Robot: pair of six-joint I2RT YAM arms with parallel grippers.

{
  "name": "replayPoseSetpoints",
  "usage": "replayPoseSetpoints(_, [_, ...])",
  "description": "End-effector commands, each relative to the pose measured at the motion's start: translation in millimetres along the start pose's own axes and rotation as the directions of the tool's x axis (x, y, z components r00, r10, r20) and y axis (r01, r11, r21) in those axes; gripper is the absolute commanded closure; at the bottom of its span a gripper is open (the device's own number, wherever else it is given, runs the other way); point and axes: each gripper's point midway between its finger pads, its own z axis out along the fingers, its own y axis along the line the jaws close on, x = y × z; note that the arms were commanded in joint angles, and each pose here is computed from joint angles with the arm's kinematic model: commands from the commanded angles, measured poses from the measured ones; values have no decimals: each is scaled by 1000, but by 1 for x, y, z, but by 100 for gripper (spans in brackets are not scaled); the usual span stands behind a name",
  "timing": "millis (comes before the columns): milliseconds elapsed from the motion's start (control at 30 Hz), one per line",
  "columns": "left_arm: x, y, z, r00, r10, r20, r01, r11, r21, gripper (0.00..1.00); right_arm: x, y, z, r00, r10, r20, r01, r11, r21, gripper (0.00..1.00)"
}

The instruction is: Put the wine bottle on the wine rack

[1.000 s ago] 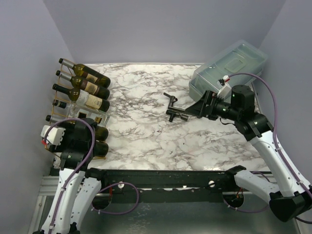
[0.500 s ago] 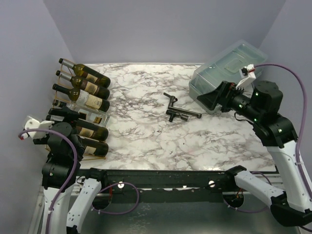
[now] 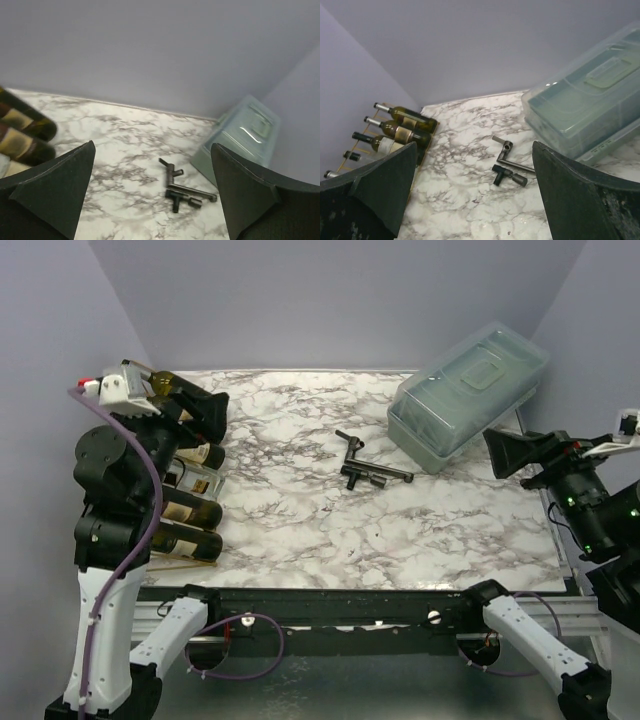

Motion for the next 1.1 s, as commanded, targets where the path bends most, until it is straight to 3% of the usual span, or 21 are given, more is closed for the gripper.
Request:
replayPoseSetpoints(0, [-1, -77, 0, 994, 27, -107, 17, 919, 395, 1, -18, -27, -18, 995, -52, 80, 40, 989, 141, 0])
replayPoseSetpoints(367, [-21, -108, -8, 998, 6, -64, 29, 843, 536, 1, -43, -38, -45, 975, -43, 217, 0, 981, 192, 0])
replayPoseSetpoints(700, [-39, -108, -22, 1000, -9, 16, -1, 850, 526, 1, -41, -39, -44, 975, -42, 217, -1, 981, 194, 0])
replayPoseSetpoints(1067, [-36, -103, -20, 1000, -21, 14, 11, 864, 503, 1, -39, -41, -48, 974, -41, 223, -4, 981, 194, 0])
